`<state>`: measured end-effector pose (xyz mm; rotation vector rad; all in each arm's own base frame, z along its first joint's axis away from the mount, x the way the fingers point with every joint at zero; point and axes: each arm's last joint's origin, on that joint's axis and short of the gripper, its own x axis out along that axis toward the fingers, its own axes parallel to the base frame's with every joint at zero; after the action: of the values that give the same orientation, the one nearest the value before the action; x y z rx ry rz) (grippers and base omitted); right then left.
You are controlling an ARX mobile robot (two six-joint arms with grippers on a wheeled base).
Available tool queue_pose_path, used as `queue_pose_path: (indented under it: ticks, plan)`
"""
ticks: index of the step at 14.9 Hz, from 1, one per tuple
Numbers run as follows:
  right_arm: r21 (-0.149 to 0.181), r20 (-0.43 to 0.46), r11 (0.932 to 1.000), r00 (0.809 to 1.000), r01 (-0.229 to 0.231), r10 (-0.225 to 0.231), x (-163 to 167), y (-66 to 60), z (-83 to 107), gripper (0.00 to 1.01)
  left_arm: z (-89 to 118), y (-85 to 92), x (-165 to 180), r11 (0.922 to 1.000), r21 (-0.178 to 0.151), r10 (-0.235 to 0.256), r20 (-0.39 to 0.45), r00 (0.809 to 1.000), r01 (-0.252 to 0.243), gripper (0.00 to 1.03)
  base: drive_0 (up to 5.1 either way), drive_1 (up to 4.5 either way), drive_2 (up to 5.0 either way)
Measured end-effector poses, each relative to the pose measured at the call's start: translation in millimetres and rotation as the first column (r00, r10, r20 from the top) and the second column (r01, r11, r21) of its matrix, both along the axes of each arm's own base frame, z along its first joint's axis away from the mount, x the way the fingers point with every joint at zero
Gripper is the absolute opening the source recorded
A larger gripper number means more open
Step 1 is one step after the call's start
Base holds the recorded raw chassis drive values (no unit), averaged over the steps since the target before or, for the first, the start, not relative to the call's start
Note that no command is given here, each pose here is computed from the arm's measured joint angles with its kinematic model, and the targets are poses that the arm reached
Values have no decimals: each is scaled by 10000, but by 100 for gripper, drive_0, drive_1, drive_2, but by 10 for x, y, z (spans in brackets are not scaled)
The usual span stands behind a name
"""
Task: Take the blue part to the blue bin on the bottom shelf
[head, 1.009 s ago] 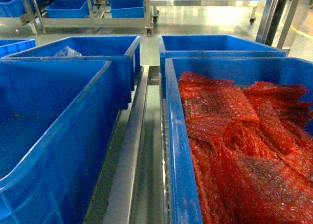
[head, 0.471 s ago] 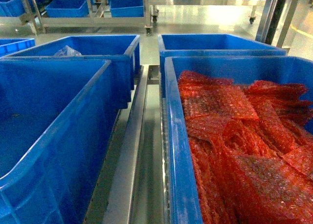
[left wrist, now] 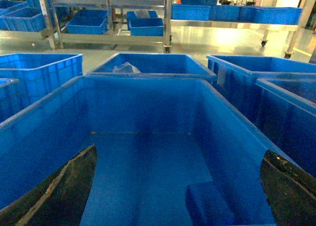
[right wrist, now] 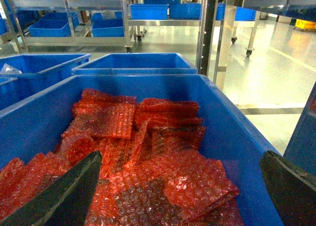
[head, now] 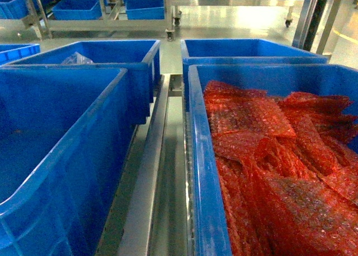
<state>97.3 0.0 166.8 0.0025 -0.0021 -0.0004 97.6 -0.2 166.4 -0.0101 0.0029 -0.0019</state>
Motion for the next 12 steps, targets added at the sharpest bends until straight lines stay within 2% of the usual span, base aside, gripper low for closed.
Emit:
queue_pose_path:
  ticks: [12]
  plan:
    - [0,0,10000,10000,0,0,0,0,0,98,0,0,0,10000,0,0,0,10000,0,98,0,0,0]
